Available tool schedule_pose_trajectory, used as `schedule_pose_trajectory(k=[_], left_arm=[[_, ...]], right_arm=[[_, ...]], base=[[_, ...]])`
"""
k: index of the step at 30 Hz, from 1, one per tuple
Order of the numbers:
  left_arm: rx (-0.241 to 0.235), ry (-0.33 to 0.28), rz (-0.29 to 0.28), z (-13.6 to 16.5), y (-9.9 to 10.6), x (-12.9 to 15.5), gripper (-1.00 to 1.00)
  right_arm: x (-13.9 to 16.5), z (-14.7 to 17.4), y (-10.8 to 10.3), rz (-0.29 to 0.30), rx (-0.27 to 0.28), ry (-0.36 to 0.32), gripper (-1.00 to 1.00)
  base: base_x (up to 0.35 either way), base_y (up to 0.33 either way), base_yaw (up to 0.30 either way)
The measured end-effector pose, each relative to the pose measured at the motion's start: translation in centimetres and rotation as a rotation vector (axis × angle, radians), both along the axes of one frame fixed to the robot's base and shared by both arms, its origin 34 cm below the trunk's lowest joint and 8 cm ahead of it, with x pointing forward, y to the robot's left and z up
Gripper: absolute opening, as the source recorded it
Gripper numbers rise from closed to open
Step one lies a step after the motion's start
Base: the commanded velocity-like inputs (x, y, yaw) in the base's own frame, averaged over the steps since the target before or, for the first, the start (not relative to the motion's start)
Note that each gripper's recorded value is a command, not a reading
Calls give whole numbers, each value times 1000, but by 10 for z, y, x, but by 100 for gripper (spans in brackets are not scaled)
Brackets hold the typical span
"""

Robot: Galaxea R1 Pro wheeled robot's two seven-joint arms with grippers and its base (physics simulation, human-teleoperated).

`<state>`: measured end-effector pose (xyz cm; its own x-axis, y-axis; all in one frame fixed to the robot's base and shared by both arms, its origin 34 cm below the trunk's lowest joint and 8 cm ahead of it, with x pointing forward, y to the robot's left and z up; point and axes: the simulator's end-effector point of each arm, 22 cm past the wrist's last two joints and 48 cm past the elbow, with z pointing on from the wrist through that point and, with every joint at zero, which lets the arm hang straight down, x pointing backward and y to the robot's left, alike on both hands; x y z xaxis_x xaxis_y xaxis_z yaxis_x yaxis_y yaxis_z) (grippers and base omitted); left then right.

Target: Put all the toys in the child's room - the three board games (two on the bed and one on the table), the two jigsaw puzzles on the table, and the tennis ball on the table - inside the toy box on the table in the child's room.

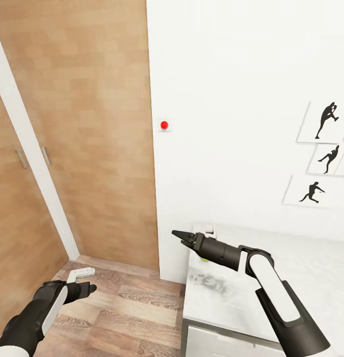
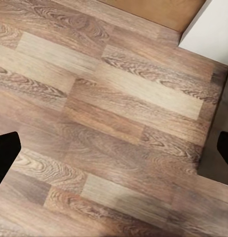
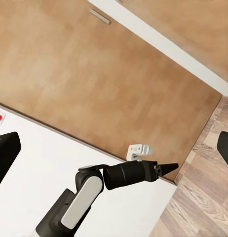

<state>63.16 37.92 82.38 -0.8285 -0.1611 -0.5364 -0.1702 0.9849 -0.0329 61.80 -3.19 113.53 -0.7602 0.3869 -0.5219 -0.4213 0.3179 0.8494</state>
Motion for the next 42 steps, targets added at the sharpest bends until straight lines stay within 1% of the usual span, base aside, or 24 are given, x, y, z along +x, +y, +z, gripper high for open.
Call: schedule_pose_trajectory(k=[7,13,19,22,24,26,27,28,30,31,32,33,34,35,36,37,38,40,41,42], left_arm=[[1,1,-1,0,0,0,100],[1,1,-2,0,0,0,100],[2,1,-2,0,1,0,100],[4,1,-2,0,2,0,100],[4,1,0,0,3,0,100],[3,0,0,0,3,0,100],[3,0,0,1,3,0,100],[2,0,-1,0,2,0,100],[-3,-2,-3,1,1,0,100],[-9,-3,-7,1,0,1,100],[-13,-4,-9,1,0,1,100],[-21,-6,-15,1,-2,1,100],[-29,-8,-22,2,-4,2,100],[-34,-9,-25,2,-5,2,100],[-41,-11,-30,3,-7,3,100],[-48,-12,-35,3,-8,3,100],[-50,-13,-37,3,-9,3,100],[-56,-15,-41,3,-10,4,100],[-59,-15,-43,3,-11,4,100],[-60,-15,-44,4,-11,4,100]], right_arm=[[5,-9,-4,-25,-56,-13,100],[8,-15,-7,-43,-86,-10,100],[15,-29,-15,-86,-149,14,100],[23,-27,-18,-106,-185,10,100],[43,-7,-25,-140,-233,-27,100],[65,20,-32,-177,-303,-64,100],[73,37,-30,-182,-330,-81,100],[76,47,-27,-184,-339,-93,100],[89,92,-11,-202,-360,-135,100],[97,112,-7,-233,-388,-152,100],[102,122,-7,-254,-408,-159,100],[111,137,-7,-298,-446,-159,100],[118,147,-8,-337,-484,-144,100],[121,149,-8,-351,-502,-130,100],[125,147,-7,-363,-531,-88,100],[129,139,-6,-362,-558,-35,100],[130,133,-6,-358,-571,-5,100],[131,107,-9,-342,-618,107,100],[129,98,-12,-340,-641,149,100],[129,93,-14,-340,-653,169,100]], base=[[0,0,0],[0,0,0],[0,0,0],[0,0,0],[0,0,0],[0,0,0],[0,0,0],[0,0,0],[0,0,0],[0,0,0],[0,0,0],[0,0,0],[-5,9,0],[-35,57,0],[-85,117,0],[-111,141,0],[-150,175,0],[-143,142,0],[-99,92,0],[-63,59,0]])
